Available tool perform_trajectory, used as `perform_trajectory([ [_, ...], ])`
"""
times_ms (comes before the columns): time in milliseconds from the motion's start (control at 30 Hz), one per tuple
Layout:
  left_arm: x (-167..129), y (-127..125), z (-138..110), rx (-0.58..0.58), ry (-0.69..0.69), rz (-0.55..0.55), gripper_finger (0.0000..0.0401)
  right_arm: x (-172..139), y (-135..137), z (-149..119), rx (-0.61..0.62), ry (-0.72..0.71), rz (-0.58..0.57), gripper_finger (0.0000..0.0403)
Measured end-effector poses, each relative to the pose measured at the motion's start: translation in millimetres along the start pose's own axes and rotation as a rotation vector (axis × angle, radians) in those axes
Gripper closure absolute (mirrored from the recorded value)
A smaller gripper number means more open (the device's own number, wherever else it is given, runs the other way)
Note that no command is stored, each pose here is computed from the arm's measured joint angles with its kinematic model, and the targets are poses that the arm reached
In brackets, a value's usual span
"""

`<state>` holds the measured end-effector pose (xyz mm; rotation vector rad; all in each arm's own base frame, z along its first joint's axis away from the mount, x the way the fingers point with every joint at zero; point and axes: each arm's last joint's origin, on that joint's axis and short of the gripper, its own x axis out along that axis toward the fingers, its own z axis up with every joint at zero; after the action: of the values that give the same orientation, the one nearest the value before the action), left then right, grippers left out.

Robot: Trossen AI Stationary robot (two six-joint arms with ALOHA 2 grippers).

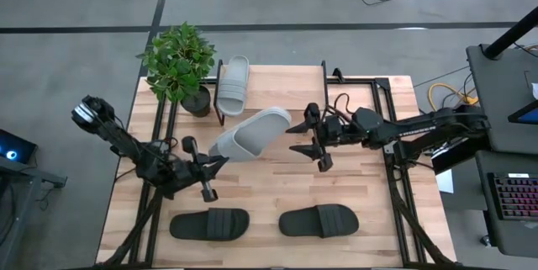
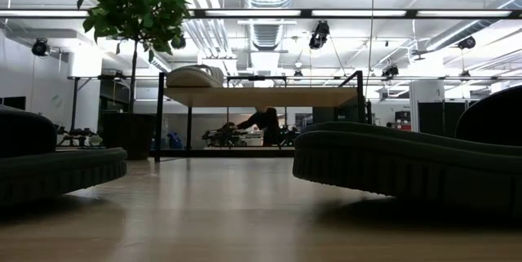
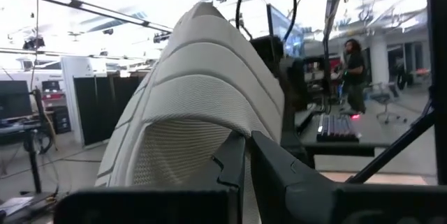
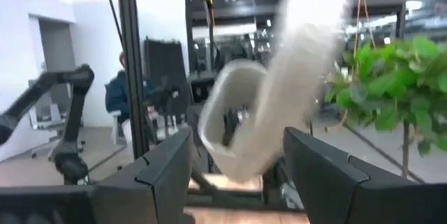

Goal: Pick and place slides into the shelf
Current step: Put the grey slipper on the shelf

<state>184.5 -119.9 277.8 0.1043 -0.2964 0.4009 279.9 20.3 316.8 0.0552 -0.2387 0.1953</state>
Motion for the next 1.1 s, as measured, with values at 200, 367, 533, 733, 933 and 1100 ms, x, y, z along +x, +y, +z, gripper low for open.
perform_trajectory([
  [200,3.4,-1.2,-4.5,0.012,0.002,0.007,0.0401,0.7,-0.5,-1.0,-0.013,-0.004,-0.003,0.0188],
  [367,5.2,-1.3,-5.8,0.014,-0.007,-0.003,0.0401,0.3,-4.6,0.2,-0.025,-0.016,-0.055,0.0188],
  [533,5.2,-1.5,-5.6,0.012,-0.013,-0.013,0.0401,-0.3,-9.3,1.7,-0.038,-0.03,-0.093,0.0188],
  [733,5.3,-1.6,-5.5,0.012,-0.015,-0.015,0.0401,-1.4,-15.8,2.7,-0.076,-0.037,-0.15,0.0188],
  [933,8.0,-0.5,-7.5,0.021,-0.011,-0.003,0.0401,-1.6,-14.9,7.0,-0.076,-0.082,-0.145,0.0188],
  [1100,13.9,-1.2,-15.4,0.048,0.002,0.019,0.0401,-1.6,-14.9,7.0,-0.065,-0.084,-0.144,0.0188],
])
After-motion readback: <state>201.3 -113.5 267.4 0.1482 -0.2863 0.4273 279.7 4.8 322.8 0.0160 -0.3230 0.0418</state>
